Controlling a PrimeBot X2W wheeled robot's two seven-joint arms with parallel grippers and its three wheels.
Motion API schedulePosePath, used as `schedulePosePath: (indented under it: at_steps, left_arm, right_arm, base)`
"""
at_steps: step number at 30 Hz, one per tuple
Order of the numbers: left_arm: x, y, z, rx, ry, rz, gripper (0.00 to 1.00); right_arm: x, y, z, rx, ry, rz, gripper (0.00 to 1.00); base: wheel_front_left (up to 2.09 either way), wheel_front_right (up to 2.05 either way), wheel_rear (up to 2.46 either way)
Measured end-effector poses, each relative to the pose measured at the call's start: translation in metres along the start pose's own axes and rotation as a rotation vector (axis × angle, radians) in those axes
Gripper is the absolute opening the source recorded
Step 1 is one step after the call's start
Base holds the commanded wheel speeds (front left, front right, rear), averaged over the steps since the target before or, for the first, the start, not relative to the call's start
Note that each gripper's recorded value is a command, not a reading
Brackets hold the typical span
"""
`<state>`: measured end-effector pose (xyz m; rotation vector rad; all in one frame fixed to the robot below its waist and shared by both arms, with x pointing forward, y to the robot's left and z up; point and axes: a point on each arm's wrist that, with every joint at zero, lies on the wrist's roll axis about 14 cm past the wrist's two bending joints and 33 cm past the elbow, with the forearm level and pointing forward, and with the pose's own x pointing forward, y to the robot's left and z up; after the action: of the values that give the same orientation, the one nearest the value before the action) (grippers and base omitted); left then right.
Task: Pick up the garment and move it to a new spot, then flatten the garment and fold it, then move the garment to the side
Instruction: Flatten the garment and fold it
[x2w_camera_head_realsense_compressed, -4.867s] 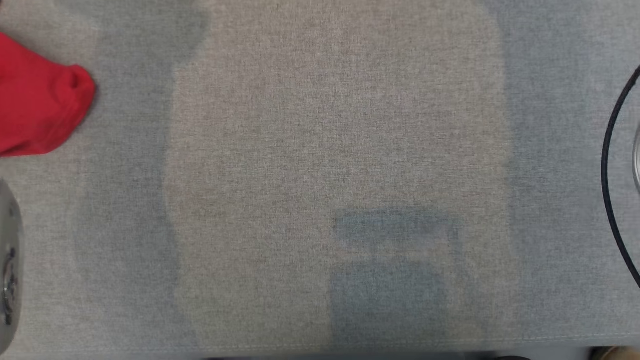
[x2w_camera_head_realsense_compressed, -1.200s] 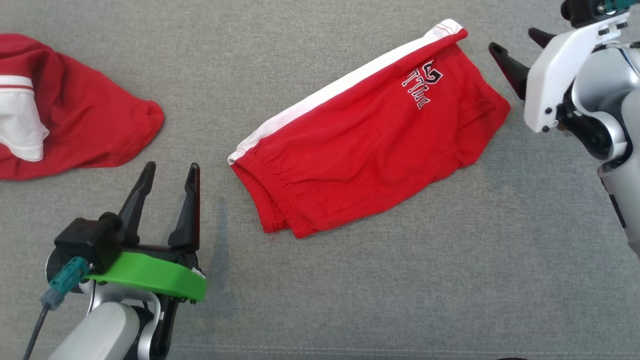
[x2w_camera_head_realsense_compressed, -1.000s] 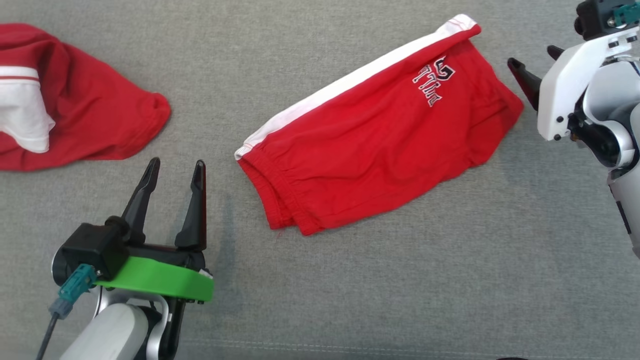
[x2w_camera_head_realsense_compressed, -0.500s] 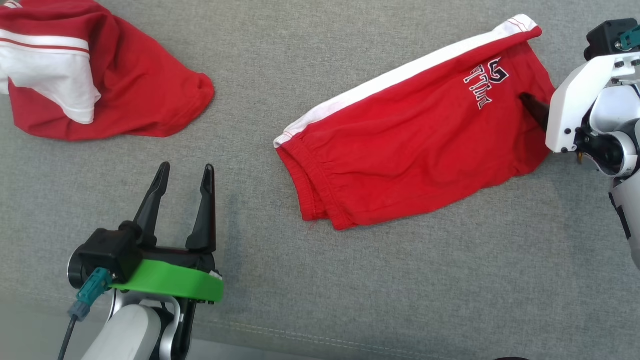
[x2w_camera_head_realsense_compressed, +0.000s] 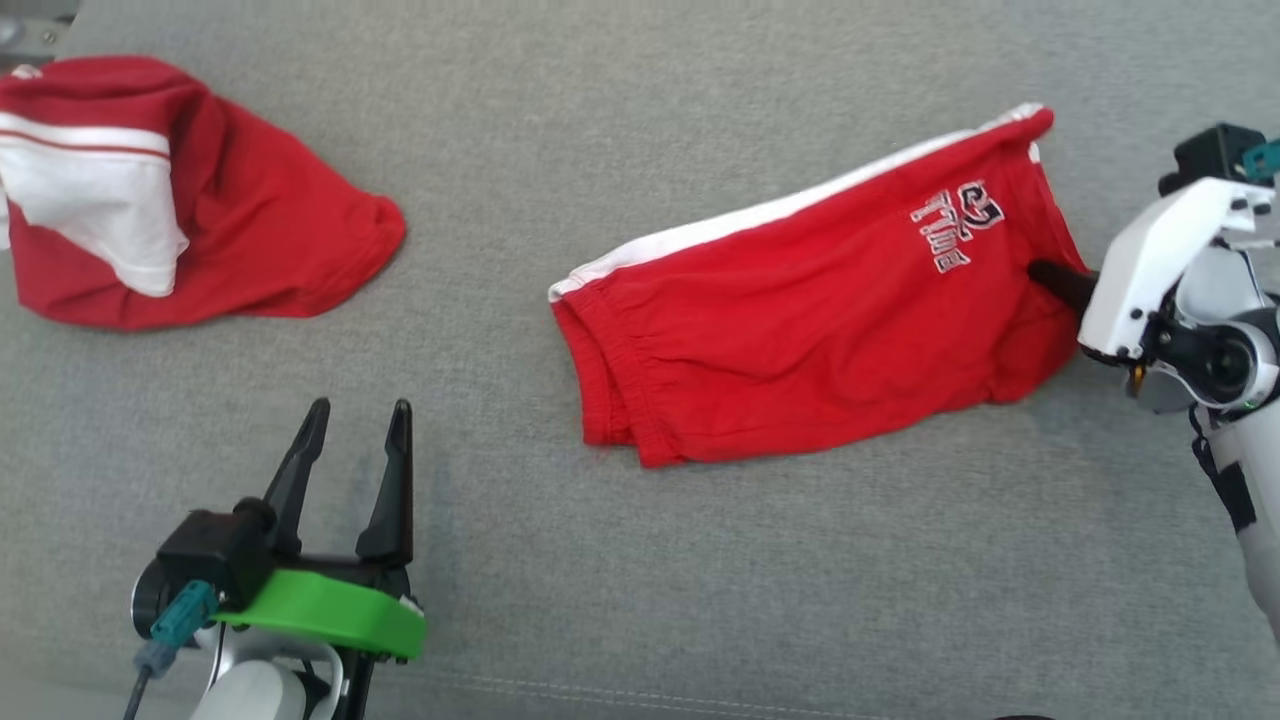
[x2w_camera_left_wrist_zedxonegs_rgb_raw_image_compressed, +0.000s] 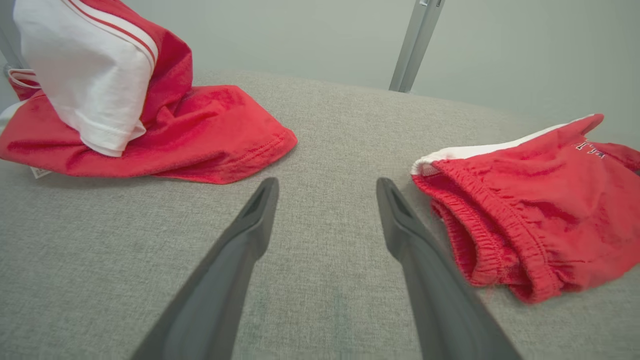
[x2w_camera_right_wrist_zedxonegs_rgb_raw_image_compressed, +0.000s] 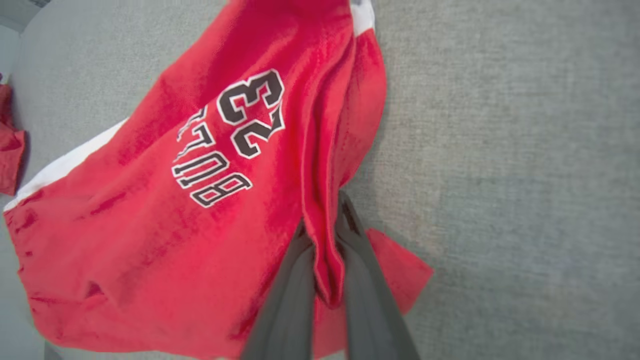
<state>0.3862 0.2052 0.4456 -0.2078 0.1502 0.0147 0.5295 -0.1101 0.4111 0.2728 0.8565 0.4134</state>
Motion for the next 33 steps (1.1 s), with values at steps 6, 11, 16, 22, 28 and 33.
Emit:
schedulePosePath:
  at_steps: [6, 11, 16, 22, 28, 33]
  left_arm:
    - [-0.008, -0.017, -0.008, -0.025, 0.019, -0.061, 1.0]
    - [-0.008, -0.044, -0.012, -0.041, 0.026, -0.157, 1.0]
    - [-0.01, -0.06, -0.019, -0.044, 0.041, -0.208, 1.0]
    - [-0.014, -0.073, -0.023, -0.061, 0.049, -0.236, 1.0]
    - [-0.011, -0.083, -0.028, -0.081, 0.056, -0.252, 1.0]
    - [-0.009, -0.09, -0.037, -0.086, 0.081, -0.273, 1.0]
  right_arm:
    - [-0.044, -0.038, -0.013, 0.107, -0.042, -0.082, 0.0]
    - [-0.076, -0.071, -0.035, 0.218, -0.088, -0.16, 0.0]
    - [-0.105, -0.101, -0.042, 0.278, -0.184, -0.242, 0.0]
    - [-0.14, -0.107, -0.008, 0.167, -0.277, -0.279, 0.0]
    - [-0.127, -0.026, 0.013, -0.059, -0.255, -0.098, 0.0]
    - [-0.104, 0.046, 0.013, -0.188, -0.22, 0.065, 0.0]
  base:
    - [0.0, 0.0, 0.0]
    - [0.0, 0.0, 0.0]
    - [0.0, 0.0, 0.0]
    - [0.0, 0.0, 0.0]
    - [0.0, 0.0, 0.0]
    - [0.0, 0.0, 0.0]
